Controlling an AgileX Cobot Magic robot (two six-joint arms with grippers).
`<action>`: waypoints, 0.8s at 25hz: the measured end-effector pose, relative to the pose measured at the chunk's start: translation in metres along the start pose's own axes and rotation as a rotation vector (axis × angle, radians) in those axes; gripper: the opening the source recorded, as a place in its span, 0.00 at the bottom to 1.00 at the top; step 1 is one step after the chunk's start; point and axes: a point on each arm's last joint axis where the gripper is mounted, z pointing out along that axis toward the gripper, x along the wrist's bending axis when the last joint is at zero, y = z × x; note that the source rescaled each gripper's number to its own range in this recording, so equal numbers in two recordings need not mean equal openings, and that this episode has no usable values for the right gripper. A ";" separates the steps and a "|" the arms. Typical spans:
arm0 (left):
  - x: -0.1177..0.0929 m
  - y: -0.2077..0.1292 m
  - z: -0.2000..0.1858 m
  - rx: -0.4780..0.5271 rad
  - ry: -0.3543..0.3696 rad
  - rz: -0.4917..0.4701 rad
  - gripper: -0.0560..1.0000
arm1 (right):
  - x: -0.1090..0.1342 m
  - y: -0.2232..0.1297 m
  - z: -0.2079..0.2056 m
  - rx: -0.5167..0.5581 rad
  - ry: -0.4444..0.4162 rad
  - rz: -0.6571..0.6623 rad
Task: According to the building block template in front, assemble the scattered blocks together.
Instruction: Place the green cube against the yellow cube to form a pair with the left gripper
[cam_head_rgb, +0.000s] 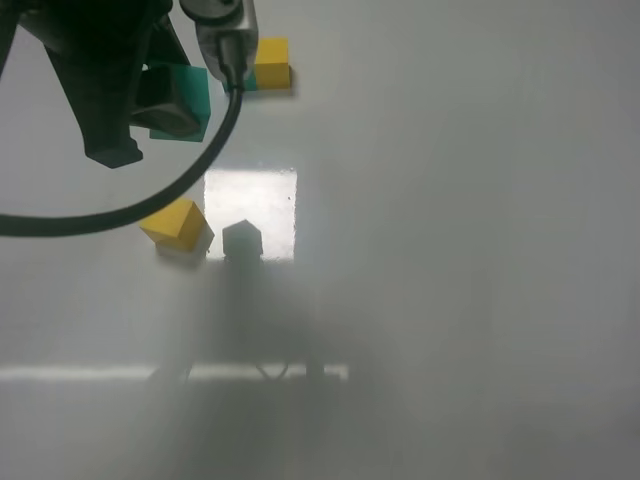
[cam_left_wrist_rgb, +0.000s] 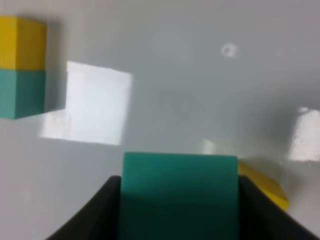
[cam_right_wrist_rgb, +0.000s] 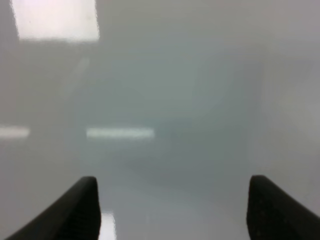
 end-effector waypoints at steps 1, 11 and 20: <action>0.002 -0.007 -0.005 0.007 0.010 -0.014 0.08 | 0.000 0.000 0.000 0.000 0.000 0.000; -0.015 -0.087 -0.001 0.160 -0.027 -0.052 0.08 | 0.000 0.000 0.000 0.000 0.000 0.000; -0.009 -0.115 0.010 0.145 0.009 0.111 0.08 | 0.000 0.000 0.000 0.000 0.000 0.000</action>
